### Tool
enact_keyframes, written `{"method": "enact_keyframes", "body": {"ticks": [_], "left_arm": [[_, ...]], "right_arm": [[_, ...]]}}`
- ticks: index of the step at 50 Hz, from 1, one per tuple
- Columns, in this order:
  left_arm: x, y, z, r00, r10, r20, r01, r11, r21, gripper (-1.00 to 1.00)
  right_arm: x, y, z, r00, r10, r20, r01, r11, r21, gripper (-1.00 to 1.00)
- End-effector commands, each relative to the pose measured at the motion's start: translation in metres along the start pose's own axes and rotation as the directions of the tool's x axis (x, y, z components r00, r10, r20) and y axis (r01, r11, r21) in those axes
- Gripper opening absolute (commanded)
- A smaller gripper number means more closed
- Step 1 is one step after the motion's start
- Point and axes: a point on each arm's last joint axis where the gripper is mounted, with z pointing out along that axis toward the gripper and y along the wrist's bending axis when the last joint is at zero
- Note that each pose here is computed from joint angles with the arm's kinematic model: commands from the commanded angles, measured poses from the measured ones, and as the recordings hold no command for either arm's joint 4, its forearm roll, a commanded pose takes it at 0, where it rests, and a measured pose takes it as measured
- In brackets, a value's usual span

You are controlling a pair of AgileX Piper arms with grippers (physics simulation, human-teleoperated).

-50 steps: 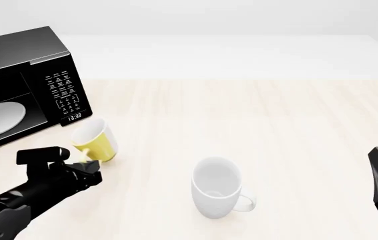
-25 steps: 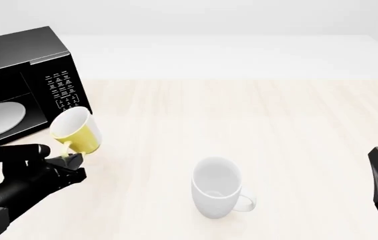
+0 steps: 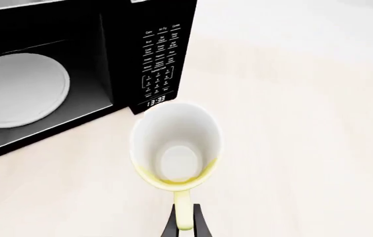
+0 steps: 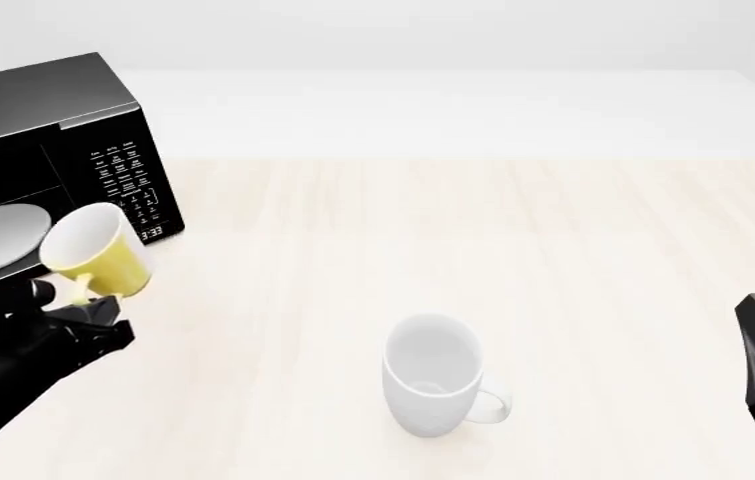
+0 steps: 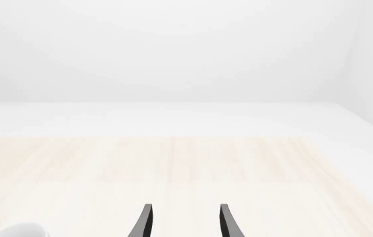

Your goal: Put the yellow and white mug in the microwave and close it.

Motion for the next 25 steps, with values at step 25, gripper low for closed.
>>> {"method": "enact_keyframes", "body": {"ticks": [25], "left_arm": [[-0.007,0.046,0.002,0.999,-0.019,0.049,0.029,0.973,-0.23,-1.0]], "right_arm": [[0.0,0.0,0.0,1.0,0.0,0.0,0.0,1.0,0.0,1.0]]}}
